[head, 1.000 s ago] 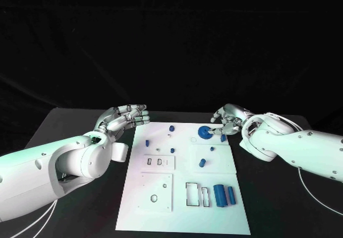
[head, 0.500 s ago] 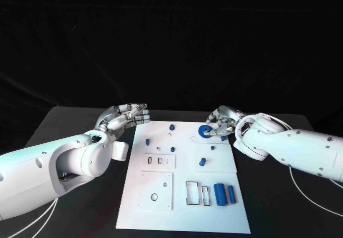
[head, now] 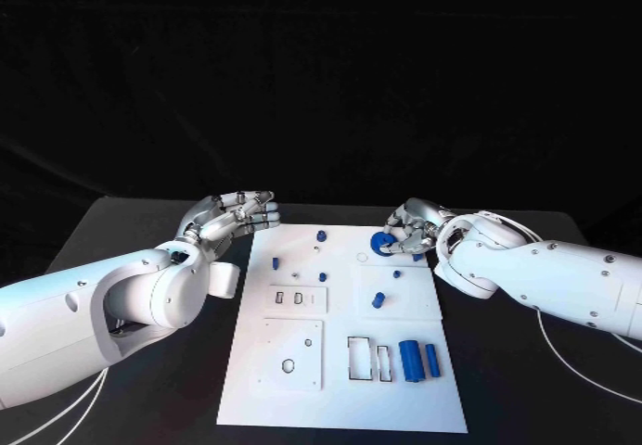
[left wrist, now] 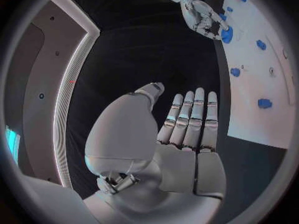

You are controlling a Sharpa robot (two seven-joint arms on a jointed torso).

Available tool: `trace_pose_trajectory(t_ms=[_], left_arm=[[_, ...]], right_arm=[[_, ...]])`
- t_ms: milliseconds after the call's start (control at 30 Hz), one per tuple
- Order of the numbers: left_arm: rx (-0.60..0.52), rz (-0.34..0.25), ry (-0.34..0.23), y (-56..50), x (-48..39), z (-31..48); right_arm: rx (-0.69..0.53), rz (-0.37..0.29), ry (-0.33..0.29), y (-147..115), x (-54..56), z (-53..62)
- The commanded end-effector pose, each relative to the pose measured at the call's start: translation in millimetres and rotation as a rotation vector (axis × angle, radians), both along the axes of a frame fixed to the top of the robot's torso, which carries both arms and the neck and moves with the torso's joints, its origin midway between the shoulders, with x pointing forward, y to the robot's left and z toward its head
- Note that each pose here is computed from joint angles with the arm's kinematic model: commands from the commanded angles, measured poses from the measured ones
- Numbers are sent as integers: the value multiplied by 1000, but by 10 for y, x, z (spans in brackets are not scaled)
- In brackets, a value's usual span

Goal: Assemble the parts on the task board

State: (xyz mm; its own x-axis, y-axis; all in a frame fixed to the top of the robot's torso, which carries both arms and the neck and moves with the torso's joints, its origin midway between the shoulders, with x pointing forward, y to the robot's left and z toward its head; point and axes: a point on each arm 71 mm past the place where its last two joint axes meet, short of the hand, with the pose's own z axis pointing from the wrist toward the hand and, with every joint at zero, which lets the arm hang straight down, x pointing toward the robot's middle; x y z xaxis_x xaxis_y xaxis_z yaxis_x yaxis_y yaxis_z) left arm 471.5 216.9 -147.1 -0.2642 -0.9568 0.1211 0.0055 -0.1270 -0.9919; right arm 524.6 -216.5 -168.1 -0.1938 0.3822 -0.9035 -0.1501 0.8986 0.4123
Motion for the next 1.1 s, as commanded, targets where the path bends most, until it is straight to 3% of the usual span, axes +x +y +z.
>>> trace_pose_trajectory(t_ms=[33,600,900,1100], left_arm=[[-12,-18,-8,-21,-2,14],[-12,-20,-5,-15,-3,12],[-11,-21,-3,-10,-3,10],[-12,-22,-2,-9,-2,9]], right_arm=[[-35,13,5,8,-3,-21],[-86,30,-40,32,-9,-25],[-76,25,-148,74,-41,54],[-52,44,-250,163,-135,150]])
